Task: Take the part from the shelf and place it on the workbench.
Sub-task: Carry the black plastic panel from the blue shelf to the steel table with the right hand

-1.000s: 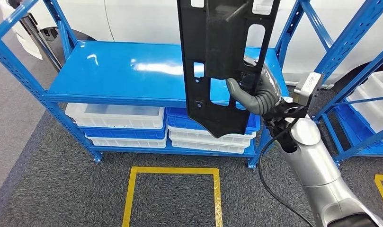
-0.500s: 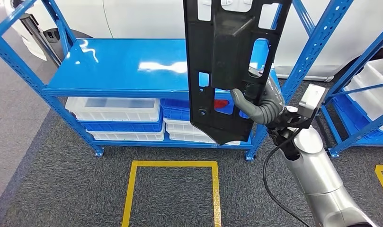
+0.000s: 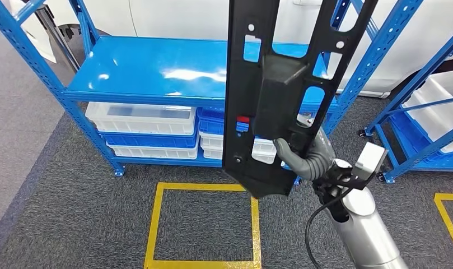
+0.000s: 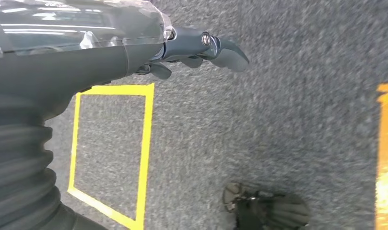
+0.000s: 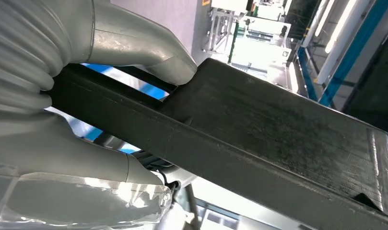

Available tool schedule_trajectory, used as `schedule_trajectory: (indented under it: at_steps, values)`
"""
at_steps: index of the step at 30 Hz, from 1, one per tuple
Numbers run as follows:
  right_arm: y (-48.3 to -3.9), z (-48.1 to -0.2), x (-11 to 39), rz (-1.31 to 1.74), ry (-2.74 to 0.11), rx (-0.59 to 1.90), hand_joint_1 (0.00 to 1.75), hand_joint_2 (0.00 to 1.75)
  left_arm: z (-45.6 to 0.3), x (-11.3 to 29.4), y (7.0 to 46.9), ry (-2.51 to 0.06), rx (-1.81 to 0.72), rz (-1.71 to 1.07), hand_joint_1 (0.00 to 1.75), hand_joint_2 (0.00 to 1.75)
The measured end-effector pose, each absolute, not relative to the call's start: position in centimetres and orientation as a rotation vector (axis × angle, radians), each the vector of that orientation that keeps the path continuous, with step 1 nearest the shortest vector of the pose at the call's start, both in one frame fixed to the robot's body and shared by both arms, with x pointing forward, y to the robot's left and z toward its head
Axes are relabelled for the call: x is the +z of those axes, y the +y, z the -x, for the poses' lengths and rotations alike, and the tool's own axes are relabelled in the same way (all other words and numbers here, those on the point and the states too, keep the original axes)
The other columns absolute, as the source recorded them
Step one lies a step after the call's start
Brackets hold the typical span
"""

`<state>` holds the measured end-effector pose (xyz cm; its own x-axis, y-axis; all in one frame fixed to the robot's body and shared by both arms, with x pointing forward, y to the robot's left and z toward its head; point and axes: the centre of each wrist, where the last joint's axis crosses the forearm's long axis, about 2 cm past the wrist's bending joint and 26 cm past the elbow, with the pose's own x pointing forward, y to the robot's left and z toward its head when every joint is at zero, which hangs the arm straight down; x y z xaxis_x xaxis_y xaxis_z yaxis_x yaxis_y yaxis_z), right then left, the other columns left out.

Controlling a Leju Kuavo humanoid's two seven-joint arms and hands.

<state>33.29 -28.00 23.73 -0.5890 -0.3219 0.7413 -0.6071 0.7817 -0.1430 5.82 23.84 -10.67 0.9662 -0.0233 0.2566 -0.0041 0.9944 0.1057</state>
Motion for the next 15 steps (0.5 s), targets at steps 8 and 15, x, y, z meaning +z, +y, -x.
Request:
schedule_trajectory:
  at_steps: [8,15]
  values:
    - [-27.2,-30.9,22.3,-0.711,-2.222,0.488,1.75,1.75,-5.6,-10.7,23.6,-0.243,-0.026,-0.102,0.0,1.75]
    - [-27.3,-29.0,20.1,-0.717,-2.192,0.463,1.75,1.75,-5.5,-10.7,23.7,-0.246,-0.02,-0.103,0.0,1.75]
